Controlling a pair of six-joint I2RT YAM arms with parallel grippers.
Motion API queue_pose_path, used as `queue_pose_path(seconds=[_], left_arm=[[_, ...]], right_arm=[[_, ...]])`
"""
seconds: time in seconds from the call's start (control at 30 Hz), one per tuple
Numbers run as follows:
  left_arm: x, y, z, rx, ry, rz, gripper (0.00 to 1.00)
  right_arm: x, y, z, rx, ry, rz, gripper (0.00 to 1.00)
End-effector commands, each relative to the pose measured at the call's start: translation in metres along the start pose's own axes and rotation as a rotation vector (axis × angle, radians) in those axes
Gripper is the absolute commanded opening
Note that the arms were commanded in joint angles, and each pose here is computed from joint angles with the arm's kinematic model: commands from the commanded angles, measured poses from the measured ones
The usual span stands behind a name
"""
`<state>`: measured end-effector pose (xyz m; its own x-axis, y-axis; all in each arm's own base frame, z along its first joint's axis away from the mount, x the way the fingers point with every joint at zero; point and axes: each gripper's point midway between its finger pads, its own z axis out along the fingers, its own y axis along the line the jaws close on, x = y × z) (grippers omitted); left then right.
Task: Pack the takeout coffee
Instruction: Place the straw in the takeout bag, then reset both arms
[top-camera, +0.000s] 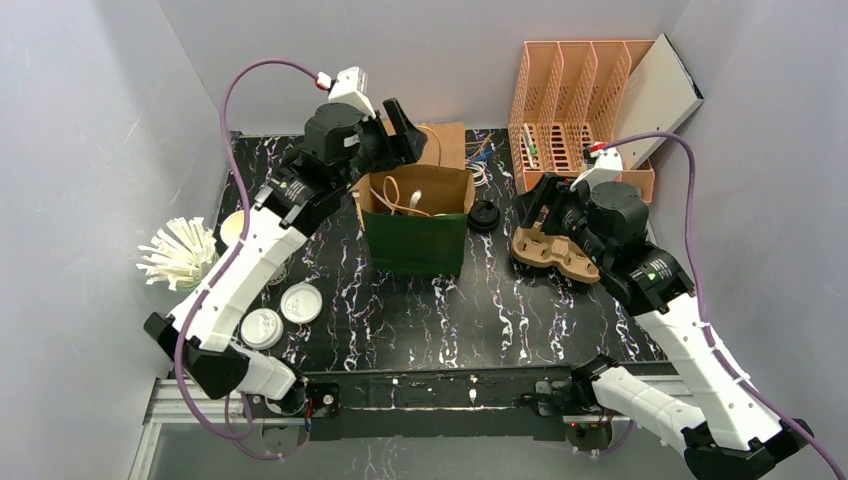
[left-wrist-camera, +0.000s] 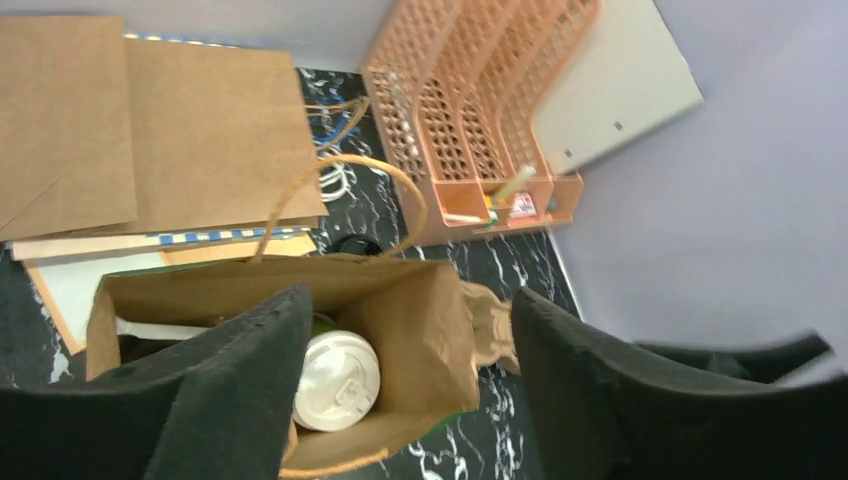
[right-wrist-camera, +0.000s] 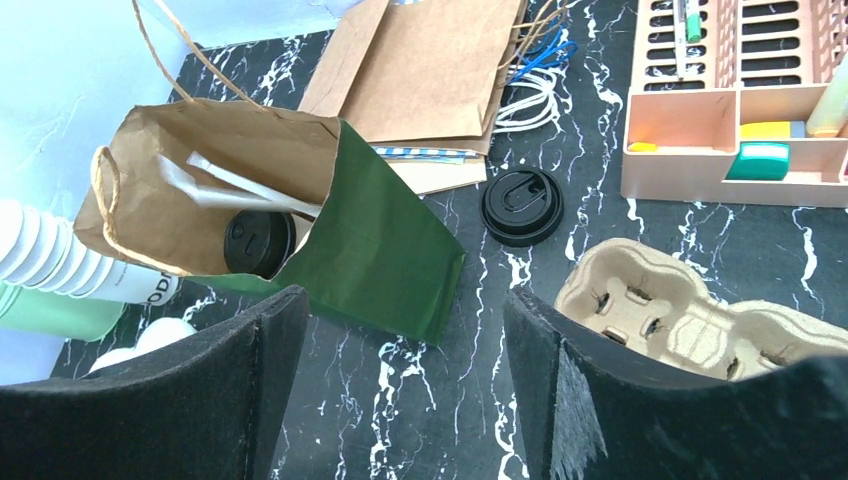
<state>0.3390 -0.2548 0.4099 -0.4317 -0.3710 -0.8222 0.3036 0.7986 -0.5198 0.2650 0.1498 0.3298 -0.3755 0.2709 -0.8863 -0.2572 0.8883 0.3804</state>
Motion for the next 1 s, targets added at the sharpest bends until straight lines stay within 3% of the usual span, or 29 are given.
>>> queue_pose_path(seconds=[0.0,0.2,0.33,0.53,0.8,0.97], left_arm=[[-0.031,0.034,0.004,-0.19,-0.135,0.094,0.76],[-0.059,0.079,-0.034,-0.433,-0.248,0.252,0.9],[-0.052,0.133,-0.063,-0.625,-0.268,0.26,0.98],[-0.008,0.233,-0.05,-0.586,-0.135,-0.041,0.98],[0.046,0.255,-0.021,-0.545,0.003,-0.03,0.98],[0.057,0.262,-0.021,-0.528,-0.017,0.019,0.98]], right_arm=[[-0.012,-0.006,-0.006,0.034,-0.055,-0.006,0.8],[-0.017,-0.022,-0.006,0.11,-0.069,-0.098,0.84],[-0.009,-0.032,-0.005,0.128,-0.065,-0.193,0.89],[0.006,-0.042,0.007,0.143,-0.068,-0.235,0.92],[0.002,-0.047,0.022,0.18,-0.09,-0.217,0.93],[0.014,-0.063,0.021,0.187,-0.166,-0.281,0.9]])
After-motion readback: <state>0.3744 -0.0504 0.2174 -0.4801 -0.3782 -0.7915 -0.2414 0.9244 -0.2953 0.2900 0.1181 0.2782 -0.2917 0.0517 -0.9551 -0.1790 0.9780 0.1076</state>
